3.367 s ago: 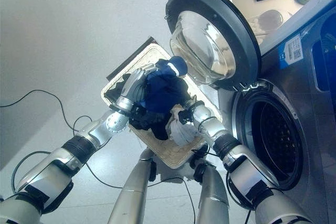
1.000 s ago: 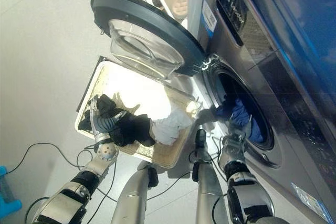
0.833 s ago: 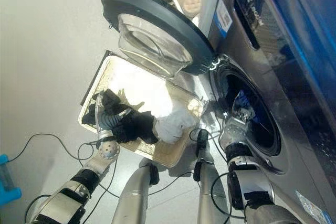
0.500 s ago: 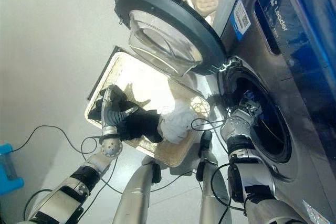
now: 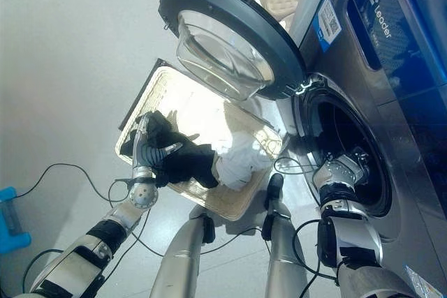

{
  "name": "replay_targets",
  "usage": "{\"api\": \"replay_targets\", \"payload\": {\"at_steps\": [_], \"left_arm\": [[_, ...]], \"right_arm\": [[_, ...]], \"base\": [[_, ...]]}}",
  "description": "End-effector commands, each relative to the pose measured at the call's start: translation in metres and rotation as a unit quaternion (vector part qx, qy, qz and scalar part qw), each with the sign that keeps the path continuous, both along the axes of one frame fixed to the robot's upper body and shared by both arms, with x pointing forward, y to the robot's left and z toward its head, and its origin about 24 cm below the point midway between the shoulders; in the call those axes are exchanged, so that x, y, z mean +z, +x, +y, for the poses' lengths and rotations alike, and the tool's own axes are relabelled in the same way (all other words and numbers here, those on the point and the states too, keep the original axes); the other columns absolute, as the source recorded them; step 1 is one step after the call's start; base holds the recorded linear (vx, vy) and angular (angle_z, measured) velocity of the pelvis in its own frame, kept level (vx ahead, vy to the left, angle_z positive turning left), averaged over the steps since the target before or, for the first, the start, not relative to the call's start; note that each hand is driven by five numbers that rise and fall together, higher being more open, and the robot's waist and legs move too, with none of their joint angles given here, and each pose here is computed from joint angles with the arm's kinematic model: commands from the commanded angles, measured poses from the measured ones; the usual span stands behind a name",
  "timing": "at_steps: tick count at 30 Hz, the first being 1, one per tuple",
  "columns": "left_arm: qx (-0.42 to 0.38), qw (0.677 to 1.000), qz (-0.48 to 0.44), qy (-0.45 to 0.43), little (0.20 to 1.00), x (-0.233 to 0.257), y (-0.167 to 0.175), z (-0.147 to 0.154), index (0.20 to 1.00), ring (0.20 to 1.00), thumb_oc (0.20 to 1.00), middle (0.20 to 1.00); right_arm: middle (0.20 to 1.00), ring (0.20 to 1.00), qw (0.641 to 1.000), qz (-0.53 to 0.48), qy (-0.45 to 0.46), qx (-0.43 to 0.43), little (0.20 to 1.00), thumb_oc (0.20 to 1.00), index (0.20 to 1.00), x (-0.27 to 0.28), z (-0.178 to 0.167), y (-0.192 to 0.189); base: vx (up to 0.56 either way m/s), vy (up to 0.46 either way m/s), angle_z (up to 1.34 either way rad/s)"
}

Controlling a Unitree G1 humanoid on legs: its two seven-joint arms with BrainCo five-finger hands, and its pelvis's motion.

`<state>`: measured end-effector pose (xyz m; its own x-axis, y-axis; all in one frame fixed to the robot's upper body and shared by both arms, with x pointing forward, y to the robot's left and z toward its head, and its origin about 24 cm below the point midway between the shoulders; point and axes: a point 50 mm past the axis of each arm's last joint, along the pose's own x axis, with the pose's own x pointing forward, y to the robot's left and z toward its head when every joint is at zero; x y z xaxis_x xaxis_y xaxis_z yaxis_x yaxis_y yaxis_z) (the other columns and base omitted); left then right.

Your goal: Put the clothes into the washing machine.

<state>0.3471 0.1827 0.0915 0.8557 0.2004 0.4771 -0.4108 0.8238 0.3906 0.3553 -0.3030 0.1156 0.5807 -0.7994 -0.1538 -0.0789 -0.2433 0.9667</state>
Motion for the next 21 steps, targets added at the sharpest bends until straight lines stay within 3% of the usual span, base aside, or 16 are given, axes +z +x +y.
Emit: {"api": "replay_targets", "payload": {"at_steps": [1, 6, 9, 12, 13, 21], "left_arm": [[-0.025, 0.999, -0.028, 0.008, 1.000, 0.012, 0.003, -0.011, 1.000, 1.000, 1.000, 1.000], [-0.060, 0.990, 0.023, 0.125, 1.000, 0.007, 0.010, -0.019, 1.000, 1.000, 1.000, 1.000], [-0.093, 0.963, 0.080, 0.239, 1.000, 0.004, 0.018, -0.023, 1.000, 1.000, 1.000, 1.000], [-0.105, 0.949, 0.113, 0.275, 1.000, 0.002, 0.021, -0.023, 1.000, 1.000, 1.000, 1.000], [-0.116, 0.929, 0.144, 0.320, 1.000, 0.003, 0.025, -0.024, 1.000, 1.000, 1.000, 1.000], [-0.164, 0.870, 0.202, 0.418, 1.000, 0.014, 0.034, -0.047, 1.000, 1.000, 1.000, 1.000]], "right_arm": [[1.000, 1.000, 0.999, -0.003, -0.036, -0.034, 1.000, 1.000, 1.000, 0.010, -0.026, -0.011], [1.000, 1.000, 0.998, 0.007, -0.062, 0.000, 1.000, 1.000, 1.000, 0.009, -0.023, -0.006], [1.000, 1.000, 0.994, 0.031, -0.093, 0.047, 1.000, 1.000, 1.000, 0.008, -0.022, 0.001], [1.000, 1.000, 0.985, 0.071, -0.140, 0.075, 1.000, 1.000, 1.000, 0.008, -0.019, 0.003], [1.000, 1.000, 0.974, 0.093, -0.177, 0.102, 1.000, 1.000, 1.000, 0.011, -0.010, 0.009], [1.000, 1.000, 0.939, 0.101, -0.275, 0.182, 1.000, 1.000, 1.000, 0.012, 0.036, 0.025]], "base": [[-0.03, 0.033, -0.02], [-0.01, 0.011, 0.00], [0.00, 0.034, 0.00], [0.01, 0.047, -0.02], [-0.01, 0.049, -0.07], [-0.01, 0.023, -0.09]]}}
